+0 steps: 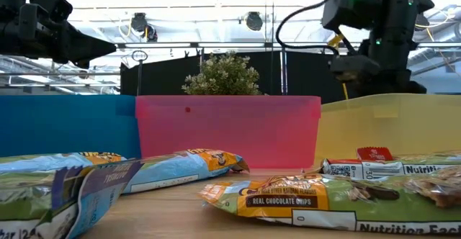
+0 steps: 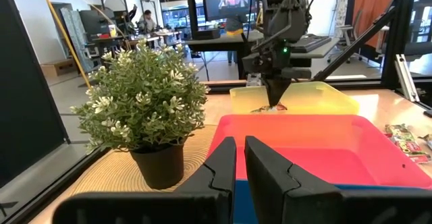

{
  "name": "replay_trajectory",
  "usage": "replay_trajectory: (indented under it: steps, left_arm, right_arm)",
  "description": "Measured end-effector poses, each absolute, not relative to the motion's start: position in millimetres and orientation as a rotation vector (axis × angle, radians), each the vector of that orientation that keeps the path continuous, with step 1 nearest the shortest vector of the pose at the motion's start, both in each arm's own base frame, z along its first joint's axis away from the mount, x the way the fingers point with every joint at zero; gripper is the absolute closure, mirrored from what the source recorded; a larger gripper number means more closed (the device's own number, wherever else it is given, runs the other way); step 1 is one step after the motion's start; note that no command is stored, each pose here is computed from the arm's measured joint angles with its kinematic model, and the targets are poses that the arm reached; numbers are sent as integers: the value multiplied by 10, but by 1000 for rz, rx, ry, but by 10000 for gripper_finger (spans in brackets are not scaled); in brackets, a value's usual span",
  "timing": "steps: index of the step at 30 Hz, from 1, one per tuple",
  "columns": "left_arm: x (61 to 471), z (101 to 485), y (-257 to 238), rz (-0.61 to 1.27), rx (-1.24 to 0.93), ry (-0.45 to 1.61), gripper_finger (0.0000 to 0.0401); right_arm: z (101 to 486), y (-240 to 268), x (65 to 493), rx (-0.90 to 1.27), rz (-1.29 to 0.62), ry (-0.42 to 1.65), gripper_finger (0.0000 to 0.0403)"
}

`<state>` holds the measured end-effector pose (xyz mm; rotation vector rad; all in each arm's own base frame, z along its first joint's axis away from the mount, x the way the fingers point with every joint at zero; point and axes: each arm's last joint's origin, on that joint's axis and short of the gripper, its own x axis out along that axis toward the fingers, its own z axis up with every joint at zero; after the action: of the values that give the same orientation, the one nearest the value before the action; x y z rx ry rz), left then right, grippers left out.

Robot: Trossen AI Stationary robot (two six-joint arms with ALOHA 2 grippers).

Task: Pick and place Granola Bars by type
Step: Put the bottom red granola bar into the yellow bin

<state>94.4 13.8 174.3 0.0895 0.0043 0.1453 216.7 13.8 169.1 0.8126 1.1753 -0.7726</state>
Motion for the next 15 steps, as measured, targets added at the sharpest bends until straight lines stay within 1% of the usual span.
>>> replay_trajectory:
  steps: [15]
  left_arm:
    - [943,1743,138,146,93,4,359]
  right_arm:
    - [1531,106,2085,822,-784,1185,403]
